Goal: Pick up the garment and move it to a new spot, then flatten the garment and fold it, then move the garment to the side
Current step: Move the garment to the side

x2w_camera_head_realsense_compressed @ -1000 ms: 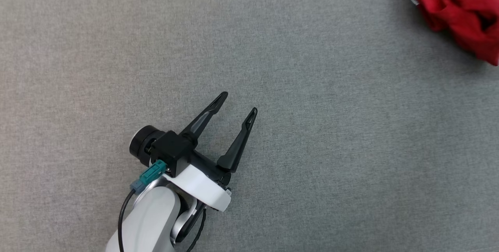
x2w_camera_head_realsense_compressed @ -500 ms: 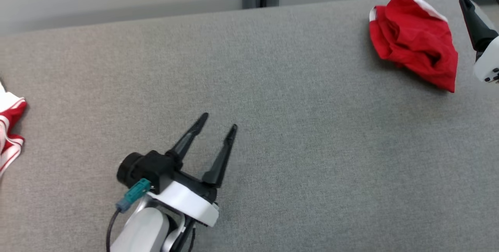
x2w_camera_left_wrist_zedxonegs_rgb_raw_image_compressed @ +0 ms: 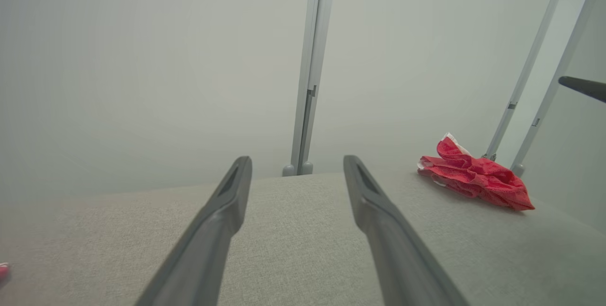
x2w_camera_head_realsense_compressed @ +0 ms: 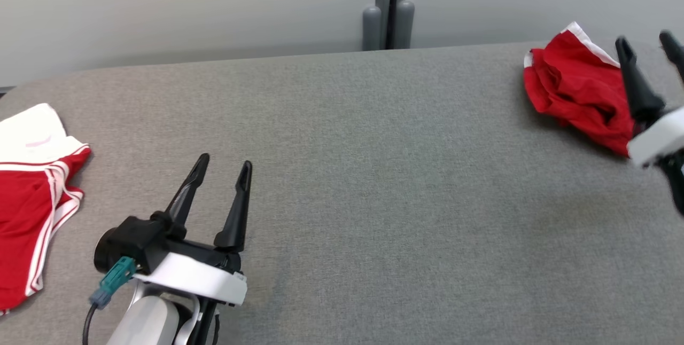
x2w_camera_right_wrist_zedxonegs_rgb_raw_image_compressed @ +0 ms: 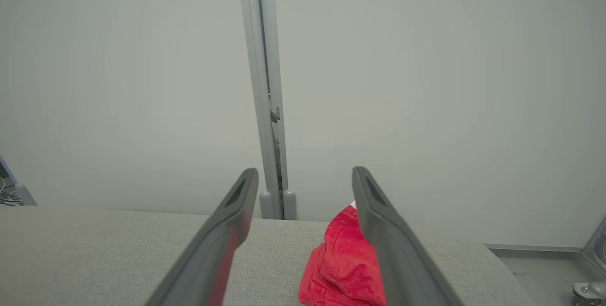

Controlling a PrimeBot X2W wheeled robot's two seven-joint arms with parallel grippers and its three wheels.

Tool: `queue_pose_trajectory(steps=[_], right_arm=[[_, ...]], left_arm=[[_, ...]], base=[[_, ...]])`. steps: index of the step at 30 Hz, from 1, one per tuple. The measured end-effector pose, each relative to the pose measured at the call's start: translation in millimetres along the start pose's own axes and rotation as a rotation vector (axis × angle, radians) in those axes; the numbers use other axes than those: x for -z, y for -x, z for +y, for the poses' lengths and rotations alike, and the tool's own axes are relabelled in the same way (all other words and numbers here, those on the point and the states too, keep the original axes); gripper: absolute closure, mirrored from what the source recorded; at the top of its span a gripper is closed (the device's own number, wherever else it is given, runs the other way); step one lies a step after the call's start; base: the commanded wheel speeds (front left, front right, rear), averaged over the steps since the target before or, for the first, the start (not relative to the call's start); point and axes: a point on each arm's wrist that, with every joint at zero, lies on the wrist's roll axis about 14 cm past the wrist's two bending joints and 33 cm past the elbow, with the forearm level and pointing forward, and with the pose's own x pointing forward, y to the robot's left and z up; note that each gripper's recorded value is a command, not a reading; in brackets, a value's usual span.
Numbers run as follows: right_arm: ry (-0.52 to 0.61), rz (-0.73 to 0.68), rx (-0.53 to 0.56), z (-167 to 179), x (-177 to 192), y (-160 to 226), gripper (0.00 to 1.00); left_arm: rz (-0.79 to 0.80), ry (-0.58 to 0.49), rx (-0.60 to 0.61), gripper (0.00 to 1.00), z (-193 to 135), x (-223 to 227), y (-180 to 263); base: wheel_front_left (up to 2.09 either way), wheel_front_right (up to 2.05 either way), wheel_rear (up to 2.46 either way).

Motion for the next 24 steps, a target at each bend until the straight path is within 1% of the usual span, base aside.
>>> queue_pose_trajectory(steps=[6,13,18,21,24], right_arm=[[-0.075,-0.021,0.017,20,25,29,0.00],[-0.173,-0.043,0.027,54,46,63,0.00],[-0.198,-0.042,0.040,69,57,90,0.00],[-0.204,-0.035,0.043,78,62,99,0.00],[-0.197,-0.010,0.029,88,71,106,0.00]], left_arm=[[-0.017,0.002,-0.084,0.00,20,-8,20],[-0.024,0.008,-0.163,0.00,37,-12,44],[-0.034,0.016,-0.216,0.00,45,-13,61],[-0.040,0.027,-0.236,0.00,48,-13,67],[-0.039,-0.031,-0.243,0.00,52,-15,72]], base=[[0.00,0.00,0.00],[0.00,0.00,0.00],[0.00,0.00,0.00],[0.00,0.00,0.00],[0.00,0.00,0.00]])
